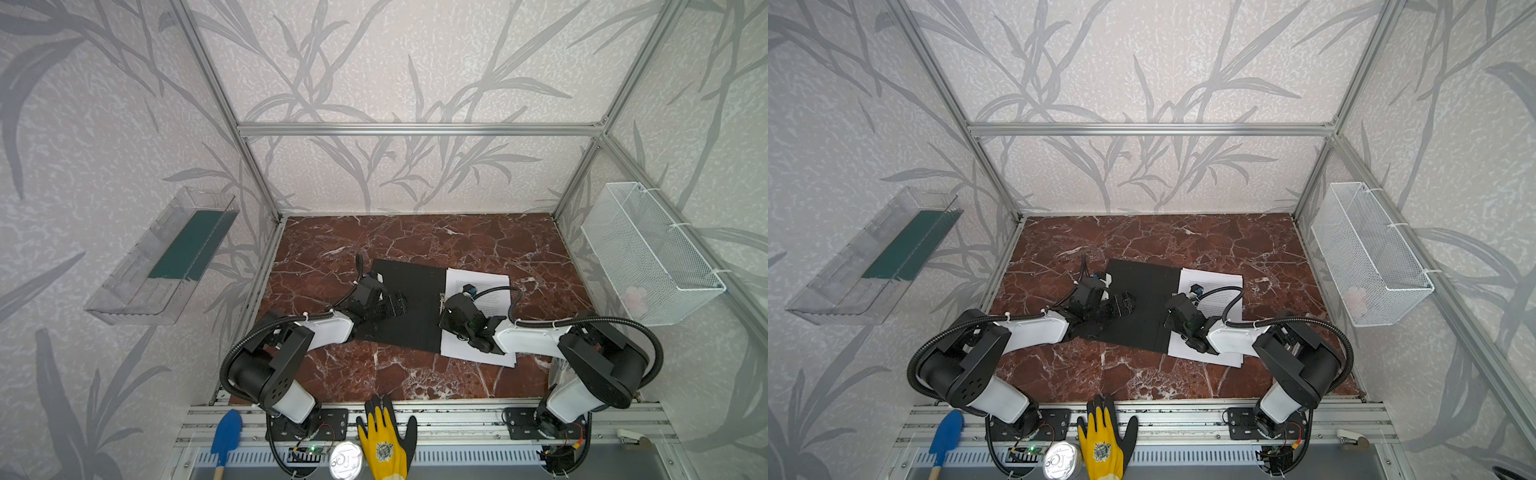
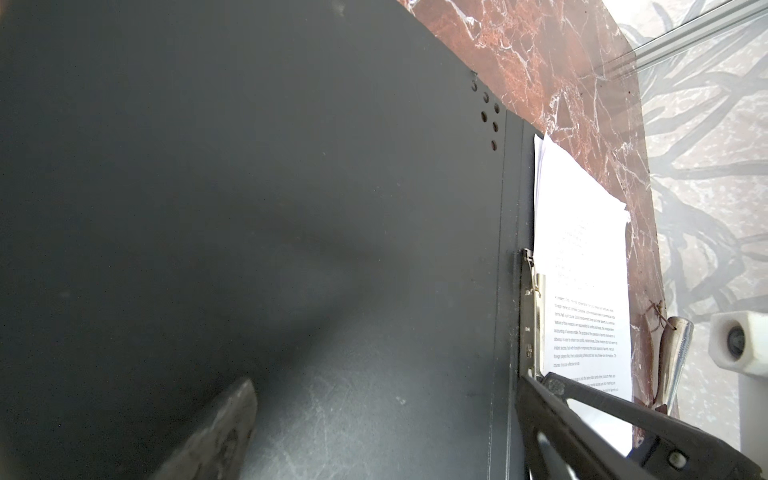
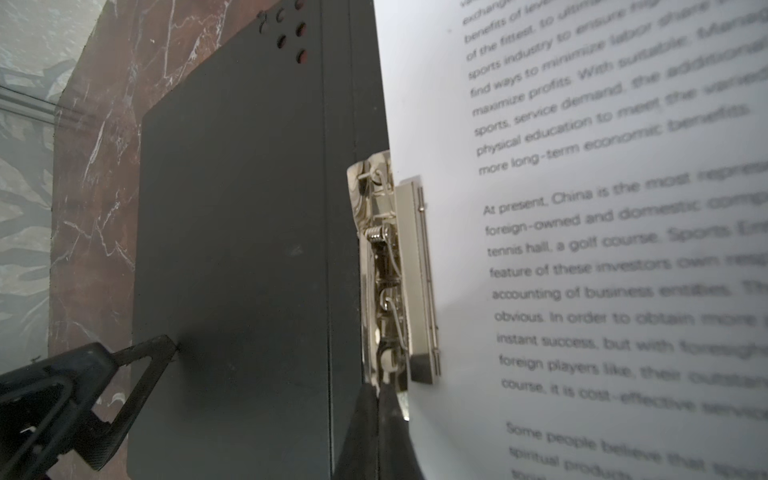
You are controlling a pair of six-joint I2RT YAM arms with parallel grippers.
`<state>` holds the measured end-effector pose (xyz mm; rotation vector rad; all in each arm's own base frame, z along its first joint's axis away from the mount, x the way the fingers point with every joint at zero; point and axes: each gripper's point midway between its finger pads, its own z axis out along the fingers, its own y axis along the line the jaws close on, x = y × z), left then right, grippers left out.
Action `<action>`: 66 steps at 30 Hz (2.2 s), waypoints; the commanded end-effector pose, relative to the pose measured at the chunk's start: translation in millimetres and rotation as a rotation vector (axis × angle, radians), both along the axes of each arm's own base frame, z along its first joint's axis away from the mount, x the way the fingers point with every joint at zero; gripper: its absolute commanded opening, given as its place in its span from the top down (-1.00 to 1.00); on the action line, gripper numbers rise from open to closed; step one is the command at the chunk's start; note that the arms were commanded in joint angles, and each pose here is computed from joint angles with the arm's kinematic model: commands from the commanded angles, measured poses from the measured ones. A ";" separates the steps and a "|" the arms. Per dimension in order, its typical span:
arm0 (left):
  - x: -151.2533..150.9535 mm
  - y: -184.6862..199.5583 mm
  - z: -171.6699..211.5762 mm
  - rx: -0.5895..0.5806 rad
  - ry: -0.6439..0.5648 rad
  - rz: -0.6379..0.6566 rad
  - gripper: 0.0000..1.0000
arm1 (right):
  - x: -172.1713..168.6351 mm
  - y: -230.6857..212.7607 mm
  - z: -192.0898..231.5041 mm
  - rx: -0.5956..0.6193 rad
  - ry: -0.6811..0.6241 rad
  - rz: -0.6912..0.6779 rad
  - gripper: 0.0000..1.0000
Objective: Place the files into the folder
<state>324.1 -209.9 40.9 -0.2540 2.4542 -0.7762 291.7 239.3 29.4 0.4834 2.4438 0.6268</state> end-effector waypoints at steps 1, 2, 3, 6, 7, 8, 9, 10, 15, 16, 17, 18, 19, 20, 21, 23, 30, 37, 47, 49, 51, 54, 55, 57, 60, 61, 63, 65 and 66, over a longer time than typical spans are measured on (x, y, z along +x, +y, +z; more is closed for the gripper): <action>-55.7 40.2 -67.0 0.171 0.274 0.038 -0.98 | -34.4 -41.2 -47.8 -0.168 0.166 0.013 1.00; -55.9 39.9 -67.0 0.170 0.274 0.036 -0.98 | -33.6 -38.1 -48.3 -0.158 0.163 0.030 0.96; -56.0 40.0 -67.0 0.168 0.275 0.035 -0.98 | -33.0 -36.0 -48.2 -0.156 0.160 0.043 0.92; -55.6 37.6 -65.0 0.159 0.272 0.027 -0.98 | -33.1 -34.3 -44.8 -0.155 0.151 0.063 0.58; -56.3 36.8 -64.2 0.158 0.272 0.019 -0.98 | -32.8 -34.5 -41.7 -0.151 0.142 0.065 0.50; -56.0 36.3 -62.3 0.156 0.266 0.015 -0.99 | -33.5 -35.8 -38.7 -0.147 0.132 0.064 0.39; -55.5 35.3 -59.7 0.151 0.260 0.010 -0.98 | -33.1 -34.9 -34.1 -0.136 0.113 0.071 0.30; -55.7 34.2 -57.5 0.146 0.256 0.004 -0.98 | -31.9 -33.4 -28.5 -0.125 0.092 0.082 0.24; -51.0 25.5 -29.4 0.110 0.187 -0.050 -0.98 | -24.6 -25.9 22.2 -0.068 -0.057 0.139 -0.09; -50.5 23.3 -22.4 0.097 0.171 -0.059 -0.98 | -22.8 -25.5 35.1 -0.059 -0.094 0.148 -0.16; -50.1 21.2 -13.8 0.081 0.150 -0.066 -0.98 | -21.7 -26.9 48.0 -0.062 -0.128 0.158 -0.23; -50.0 19.3 -4.0 0.062 0.128 -0.071 -0.98 | -21.4 -32.0 58.5 -0.079 -0.149 0.159 -0.28; -49.8 18.1 4.5 0.044 0.107 -0.073 -0.99 | -21.1 -37.4 67.7 -0.092 -0.163 0.152 -0.32; -49.8 17.9 14.3 0.026 0.077 -0.072 -0.98 | -21.2 -44.5 77.2 -0.107 -0.176 0.151 -0.36; -49.4 20.0 23.3 0.019 0.047 -0.064 -0.99 | -21.4 -53.0 86.3 -0.125 -0.185 0.146 -0.42; -49.1 27.3 36.0 0.028 0.000 -0.038 -0.98 | -21.3 -71.9 97.0 -0.160 -0.186 0.135 -0.52; -32.4 48.4 57.4 0.094 -0.121 0.055 -0.98 | -20.4 -124.7 89.5 -0.120 -0.145 0.132 -0.96; 9.4 79.2 43.9 0.196 -0.061 0.140 -0.98 | -22.5 -169.2 60.1 -0.119 -0.081 -0.015 -0.99; 25.6 94.5 3.4 0.179 0.118 0.105 -0.98 | -21.5 -196.7 32.0 -0.104 0.007 -0.134 -0.99; 28.8 91.6 -4.6 0.154 0.146 0.087 -0.98 | -19.0 -197.9 26.4 -0.089 0.019 -0.138 -0.99; 30.9 90.0 -13.5 0.127 0.175 0.074 -0.98 | -16.1 -196.3 21.6 -0.068 0.027 -0.133 -0.99; 30.5 87.8 -25.9 0.083 0.225 0.058 -0.98 | -11.9 -193.7 13.8 -0.056 0.041 -0.123 -0.99; 29.6 86.3 -28.9 0.070 0.238 0.052 -0.98 | -10.8 -193.0 10.0 -0.052 0.050 -0.118 -0.99; 27.5 82.9 -34.0 0.047 0.255 0.042 -0.98 | -8.0 -187.3 4.3 -0.024 0.059 -0.094 -1.00; 27.9 72.0 -35.0 -0.038 0.255 0.026 -0.98 | -3.6 -170.8 0.6 0.052 0.073 -0.032 -0.95; 29.2 64.9 -33.1 -0.084 0.247 0.007 -0.98 | -3.0 -166.0 -0.4 0.072 0.084 -0.013 -0.94; 32.6 52.1 -29.0 -0.174 0.235 -0.021 -0.97 | -1.0 -160.2 -2.3 0.103 0.089 0.007 -0.92; 35.7 42.7 -23.3 -0.249 0.211 -0.037 -0.93 | -0.3 -157.3 -3.4 0.116 0.089 0.020 -0.91; 37.1 38.7 -19.3 -0.282 0.197 -0.043 -0.93 | -0.2 -155.9 -3.0 0.119 0.088 0.029 -0.90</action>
